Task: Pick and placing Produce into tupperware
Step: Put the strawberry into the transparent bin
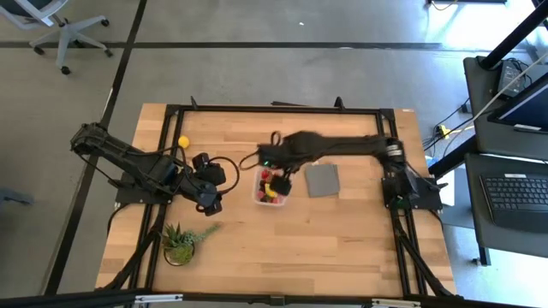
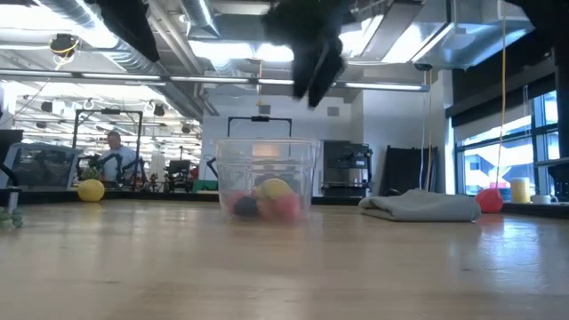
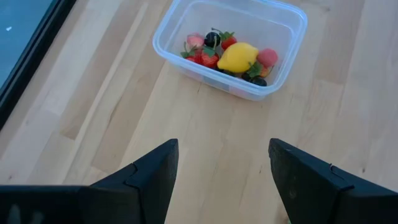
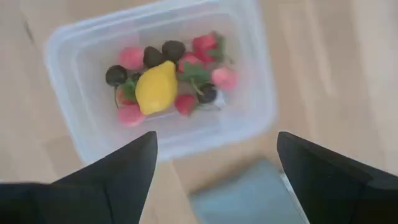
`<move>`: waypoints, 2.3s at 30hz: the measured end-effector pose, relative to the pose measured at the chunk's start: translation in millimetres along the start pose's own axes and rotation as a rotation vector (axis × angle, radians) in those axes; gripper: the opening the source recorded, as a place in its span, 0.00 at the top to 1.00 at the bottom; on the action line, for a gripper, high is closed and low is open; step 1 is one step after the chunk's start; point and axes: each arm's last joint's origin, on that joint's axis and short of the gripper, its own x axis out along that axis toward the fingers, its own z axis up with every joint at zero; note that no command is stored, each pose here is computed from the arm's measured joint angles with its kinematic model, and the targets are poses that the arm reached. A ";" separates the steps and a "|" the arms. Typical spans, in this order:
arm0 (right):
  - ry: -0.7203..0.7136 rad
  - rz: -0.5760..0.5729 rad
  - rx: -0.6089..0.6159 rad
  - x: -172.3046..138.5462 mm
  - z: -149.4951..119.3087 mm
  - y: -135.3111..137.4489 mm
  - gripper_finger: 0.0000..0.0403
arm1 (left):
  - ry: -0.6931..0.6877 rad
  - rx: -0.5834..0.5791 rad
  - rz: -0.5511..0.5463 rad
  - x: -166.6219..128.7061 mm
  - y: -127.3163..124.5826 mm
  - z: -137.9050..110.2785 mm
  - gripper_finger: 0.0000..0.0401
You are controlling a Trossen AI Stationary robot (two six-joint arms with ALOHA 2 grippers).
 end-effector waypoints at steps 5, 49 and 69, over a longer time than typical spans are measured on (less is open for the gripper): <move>-0.047 -0.094 0.137 -71.1 -27.5 -40.8 0.18 | -0.001 -0.003 -0.001 0.0 -0.1 0.1 0.40; -0.091 -0.481 1.389 70.1 -266.1 -220.3 0.17 | -0.111 -0.312 0.033 14.7 23.4 28.3 0.40; -0.096 -0.429 1.432 90.8 -286.5 -224.0 0.17 | -0.126 -0.338 0.042 16.9 28.2 32.2 0.40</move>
